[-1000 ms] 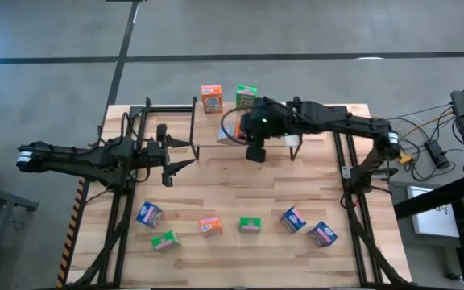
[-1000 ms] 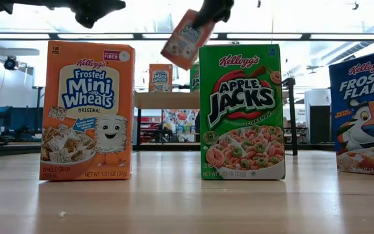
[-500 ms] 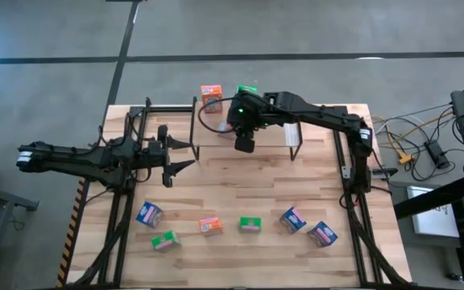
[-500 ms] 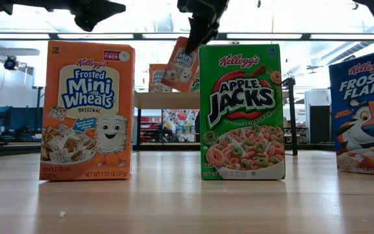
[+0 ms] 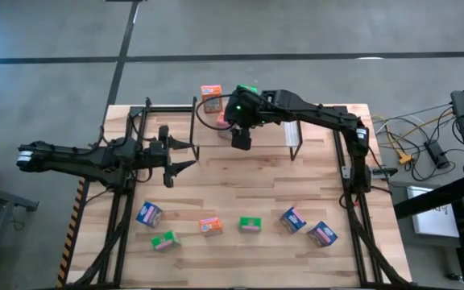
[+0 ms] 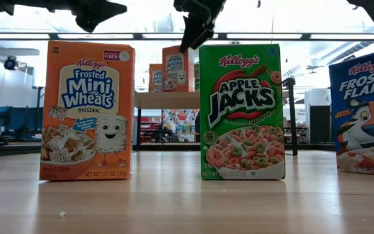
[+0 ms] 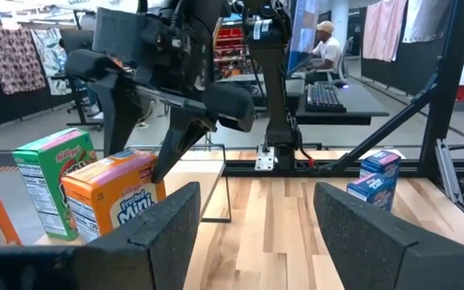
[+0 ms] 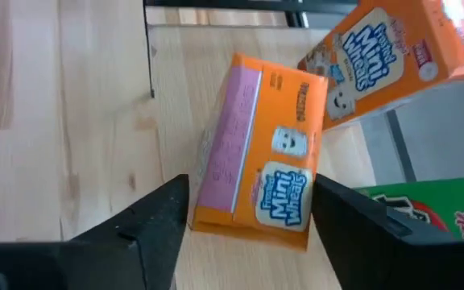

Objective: Stack cereal on shelf
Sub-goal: Put the right orange cereal box aligned with the other orange cereal box on the shelf

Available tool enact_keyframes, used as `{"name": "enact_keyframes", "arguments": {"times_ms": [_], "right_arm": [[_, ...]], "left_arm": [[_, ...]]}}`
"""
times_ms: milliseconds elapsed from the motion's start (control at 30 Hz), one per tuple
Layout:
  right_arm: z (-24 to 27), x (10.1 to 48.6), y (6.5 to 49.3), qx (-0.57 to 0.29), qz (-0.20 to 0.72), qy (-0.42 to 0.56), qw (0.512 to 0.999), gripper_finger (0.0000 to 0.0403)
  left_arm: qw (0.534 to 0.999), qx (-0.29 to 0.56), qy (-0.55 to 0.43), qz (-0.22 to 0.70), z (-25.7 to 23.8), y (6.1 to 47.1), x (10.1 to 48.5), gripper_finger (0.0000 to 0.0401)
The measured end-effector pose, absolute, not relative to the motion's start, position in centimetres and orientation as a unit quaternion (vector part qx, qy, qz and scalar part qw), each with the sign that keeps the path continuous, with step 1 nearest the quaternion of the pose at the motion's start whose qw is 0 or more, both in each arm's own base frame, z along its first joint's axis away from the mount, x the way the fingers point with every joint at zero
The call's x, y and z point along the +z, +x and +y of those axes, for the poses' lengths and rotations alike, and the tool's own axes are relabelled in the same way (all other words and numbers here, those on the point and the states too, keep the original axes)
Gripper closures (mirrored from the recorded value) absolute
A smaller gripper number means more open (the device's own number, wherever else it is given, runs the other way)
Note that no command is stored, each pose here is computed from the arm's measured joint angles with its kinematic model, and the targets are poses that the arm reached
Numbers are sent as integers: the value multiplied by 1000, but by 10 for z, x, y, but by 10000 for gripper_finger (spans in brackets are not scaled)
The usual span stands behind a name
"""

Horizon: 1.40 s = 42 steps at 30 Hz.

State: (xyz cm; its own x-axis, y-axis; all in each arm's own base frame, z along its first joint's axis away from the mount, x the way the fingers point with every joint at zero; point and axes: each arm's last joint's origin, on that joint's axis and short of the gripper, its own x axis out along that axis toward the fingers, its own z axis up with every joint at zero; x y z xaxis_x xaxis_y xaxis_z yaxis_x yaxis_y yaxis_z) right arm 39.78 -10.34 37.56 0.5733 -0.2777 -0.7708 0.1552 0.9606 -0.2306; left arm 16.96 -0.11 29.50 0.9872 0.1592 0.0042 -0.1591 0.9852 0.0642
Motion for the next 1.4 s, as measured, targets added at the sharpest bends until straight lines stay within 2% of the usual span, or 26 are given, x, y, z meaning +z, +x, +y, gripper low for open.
{"name": "enact_keyframes", "arguments": {"times_ms": [200,400,600,900,1100,1200,1400], "right_arm": [[-102,383,393,-126,434,-67,890,155],[-94,409,373,-141,403,-41,903,166],[-83,425,350,-144,406,-14,902,197],[-83,385,354,-138,477,1,868,312],[-87,354,369,-141,463,-8,875,375],[-90,342,376,-142,449,-15,882,391],[-97,335,383,-176,421,-42,889,394]], "left_arm": [[996,80,32,-1,-1,169,295,174],[996,80,31,-1,-1,169,295,174],[996,80,29,-1,-1,169,295,174],[997,79,25,0,-1,170,295,174],[997,79,25,-1,-1,170,295,174],[997,79,25,-2,-1,170,295,174],[997,79,25,-1,-1,170,295,174]]}}
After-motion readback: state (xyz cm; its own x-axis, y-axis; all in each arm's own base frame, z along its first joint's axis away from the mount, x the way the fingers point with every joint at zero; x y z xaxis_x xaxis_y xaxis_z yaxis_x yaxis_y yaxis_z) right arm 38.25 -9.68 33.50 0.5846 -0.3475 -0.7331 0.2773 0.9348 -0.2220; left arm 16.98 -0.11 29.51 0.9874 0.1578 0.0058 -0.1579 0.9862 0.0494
